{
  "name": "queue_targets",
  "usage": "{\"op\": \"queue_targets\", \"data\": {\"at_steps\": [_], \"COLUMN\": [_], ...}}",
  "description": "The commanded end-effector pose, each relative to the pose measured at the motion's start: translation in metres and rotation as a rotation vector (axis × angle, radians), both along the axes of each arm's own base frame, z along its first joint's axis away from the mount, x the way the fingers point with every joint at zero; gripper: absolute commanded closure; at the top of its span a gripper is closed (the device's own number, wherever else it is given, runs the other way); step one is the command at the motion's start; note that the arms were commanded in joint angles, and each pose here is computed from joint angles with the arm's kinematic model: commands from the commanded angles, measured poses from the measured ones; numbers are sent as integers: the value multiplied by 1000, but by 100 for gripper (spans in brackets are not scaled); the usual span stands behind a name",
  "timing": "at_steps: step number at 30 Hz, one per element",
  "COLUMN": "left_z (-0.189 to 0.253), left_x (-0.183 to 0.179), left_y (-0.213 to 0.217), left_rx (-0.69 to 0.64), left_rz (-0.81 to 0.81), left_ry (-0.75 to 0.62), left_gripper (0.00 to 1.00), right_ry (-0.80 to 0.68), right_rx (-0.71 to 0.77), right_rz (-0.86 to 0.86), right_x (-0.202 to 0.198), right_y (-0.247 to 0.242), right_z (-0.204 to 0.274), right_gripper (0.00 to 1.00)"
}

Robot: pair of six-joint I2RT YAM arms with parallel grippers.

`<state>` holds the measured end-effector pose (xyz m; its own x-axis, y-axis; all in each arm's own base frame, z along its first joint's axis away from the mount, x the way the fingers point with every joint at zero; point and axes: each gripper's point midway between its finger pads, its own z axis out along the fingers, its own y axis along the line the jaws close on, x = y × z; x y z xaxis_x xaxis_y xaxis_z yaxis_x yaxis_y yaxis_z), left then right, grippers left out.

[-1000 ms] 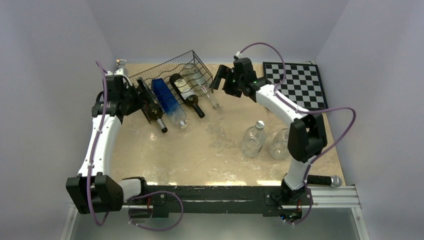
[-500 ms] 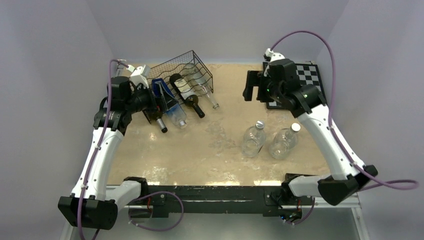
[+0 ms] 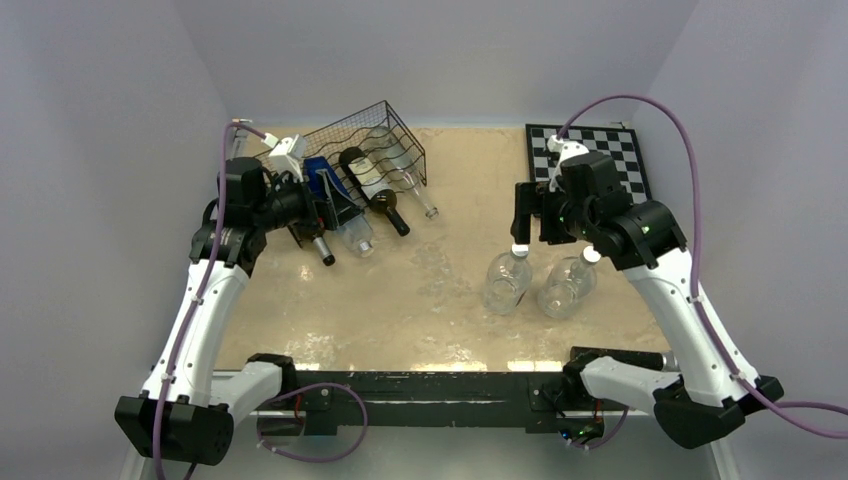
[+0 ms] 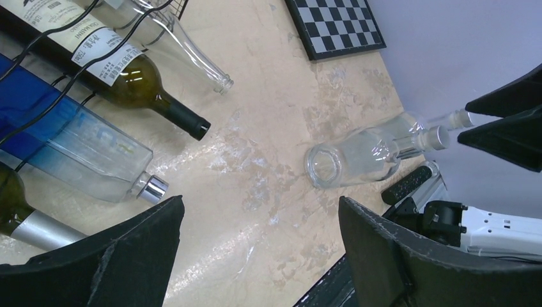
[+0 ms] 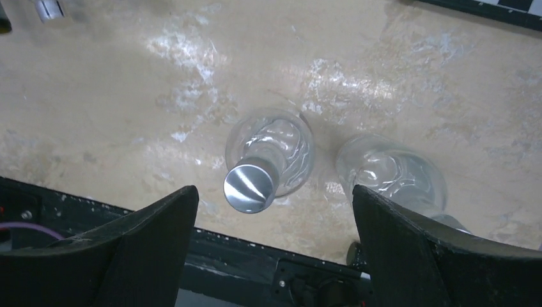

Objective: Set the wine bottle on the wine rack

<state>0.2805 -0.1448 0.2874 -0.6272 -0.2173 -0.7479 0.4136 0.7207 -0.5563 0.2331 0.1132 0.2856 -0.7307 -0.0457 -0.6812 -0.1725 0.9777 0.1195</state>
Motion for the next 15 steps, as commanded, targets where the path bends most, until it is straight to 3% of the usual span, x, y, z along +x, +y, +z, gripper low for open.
{"op": "queue_targets", "data": {"at_steps": [1,11,15], "left_z": [11,3,-2], "left_x": [1,-6,-10], "left_y": [-5,-16,-26], "left_rx": [-18,-36,-42], "left_rz": [-29,-98,-145], "left_ry": [-52,-17,-25], "left_gripper": [6,8,8], "right_ry": [119,270,294], "right_rx": [-111,-234,-274], "right_rz": [100,163,151], "right_x": [-19,-28,-23], "right_y": [5,20,18], "right_z": [-25,-58,-68], "right_gripper": [7,24,37]}}
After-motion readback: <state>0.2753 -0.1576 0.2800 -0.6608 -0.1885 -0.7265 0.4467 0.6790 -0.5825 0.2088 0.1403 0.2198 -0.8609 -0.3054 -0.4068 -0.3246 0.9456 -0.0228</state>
